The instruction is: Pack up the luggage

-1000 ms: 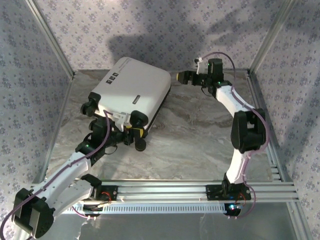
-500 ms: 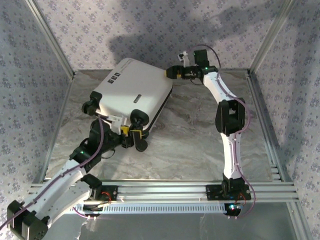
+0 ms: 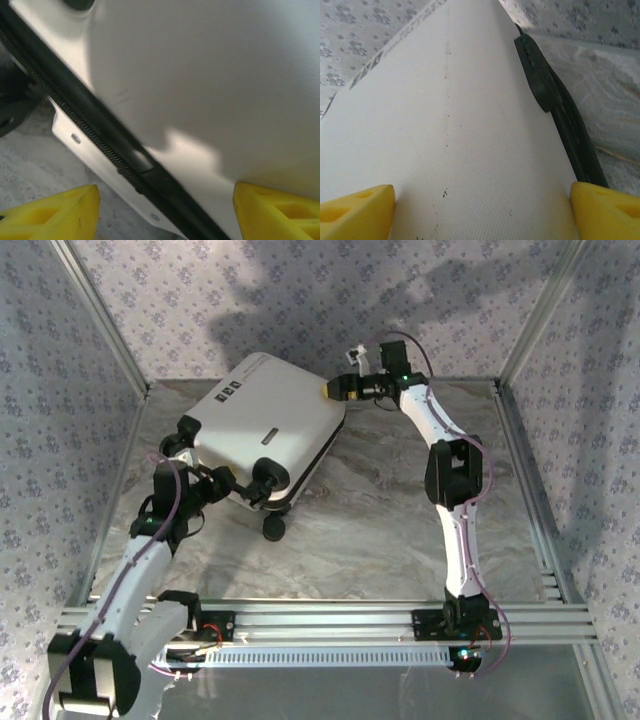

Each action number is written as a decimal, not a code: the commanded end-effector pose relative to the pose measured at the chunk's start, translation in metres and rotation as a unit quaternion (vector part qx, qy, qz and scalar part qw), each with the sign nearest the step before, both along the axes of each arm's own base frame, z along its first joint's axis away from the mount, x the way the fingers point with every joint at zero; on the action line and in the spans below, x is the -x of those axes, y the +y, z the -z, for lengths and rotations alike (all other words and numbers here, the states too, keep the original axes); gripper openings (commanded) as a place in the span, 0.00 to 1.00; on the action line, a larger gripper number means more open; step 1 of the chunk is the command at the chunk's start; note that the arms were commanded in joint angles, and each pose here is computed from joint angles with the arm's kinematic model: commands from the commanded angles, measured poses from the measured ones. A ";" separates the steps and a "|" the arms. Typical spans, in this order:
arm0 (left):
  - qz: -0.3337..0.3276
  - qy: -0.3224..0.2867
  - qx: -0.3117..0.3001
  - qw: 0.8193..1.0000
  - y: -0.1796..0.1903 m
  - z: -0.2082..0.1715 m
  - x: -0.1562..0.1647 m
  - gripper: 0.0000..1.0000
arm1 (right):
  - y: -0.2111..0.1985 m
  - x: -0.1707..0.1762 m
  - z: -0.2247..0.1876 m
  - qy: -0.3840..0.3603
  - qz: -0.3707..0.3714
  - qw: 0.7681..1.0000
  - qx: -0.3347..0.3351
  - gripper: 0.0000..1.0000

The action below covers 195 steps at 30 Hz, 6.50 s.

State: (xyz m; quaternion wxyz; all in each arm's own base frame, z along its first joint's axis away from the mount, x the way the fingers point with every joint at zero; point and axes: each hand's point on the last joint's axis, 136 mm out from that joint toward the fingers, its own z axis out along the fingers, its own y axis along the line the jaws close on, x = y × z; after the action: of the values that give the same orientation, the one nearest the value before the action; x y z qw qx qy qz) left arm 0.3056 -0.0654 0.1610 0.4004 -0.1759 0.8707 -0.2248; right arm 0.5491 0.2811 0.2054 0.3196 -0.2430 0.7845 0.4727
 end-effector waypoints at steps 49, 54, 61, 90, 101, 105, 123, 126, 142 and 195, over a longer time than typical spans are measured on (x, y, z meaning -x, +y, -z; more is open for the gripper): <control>0.056 0.003 0.016 0.998 -0.012 -0.076 -0.048 0.74 | 0.011 0.212 -0.113 -0.141 -0.006 0.987 -0.081 0.87; 0.045 -0.012 0.073 0.996 -0.017 -0.092 -0.014 0.76 | 0.010 0.211 -0.108 -0.137 0.000 0.988 -0.074 0.87; -0.027 0.007 0.079 0.996 0.004 -0.073 0.029 0.78 | 0.007 0.214 -0.102 -0.135 0.005 0.988 -0.072 0.87; -0.218 -0.033 0.122 0.968 0.082 -0.074 0.008 0.84 | -0.025 0.219 -0.054 -0.110 0.056 0.992 -0.022 0.88; -0.216 -0.004 0.157 0.964 0.085 -0.054 -0.027 0.84 | -0.020 0.230 -0.023 -0.088 0.054 0.995 -0.009 0.88; -0.218 -0.001 0.168 0.961 0.086 -0.050 -0.038 0.80 | -0.014 0.238 -0.011 -0.084 0.050 0.995 0.001 0.88; -0.202 -0.011 0.170 0.965 0.084 -0.055 -0.053 0.33 | 0.011 0.256 0.079 -0.097 0.063 0.987 0.114 0.86; -0.195 -0.009 0.172 0.965 0.082 -0.056 -0.053 0.43 | 0.018 0.258 0.089 -0.097 0.058 0.986 0.126 0.86; -0.199 0.005 0.179 0.964 0.080 -0.054 -0.050 0.82 | 0.022 0.264 0.092 -0.100 0.052 0.985 0.134 0.87; -0.136 -0.019 0.318 0.938 0.015 -0.075 -0.032 0.86 | -0.042 0.253 0.053 -0.102 0.131 0.979 0.119 0.89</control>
State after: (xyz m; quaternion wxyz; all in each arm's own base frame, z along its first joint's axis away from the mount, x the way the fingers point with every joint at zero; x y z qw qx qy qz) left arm 0.3252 -0.0497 0.2020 0.3374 -0.4185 0.7366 -0.4105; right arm 0.3003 0.2441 0.1550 0.4301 -0.2233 0.8191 0.3071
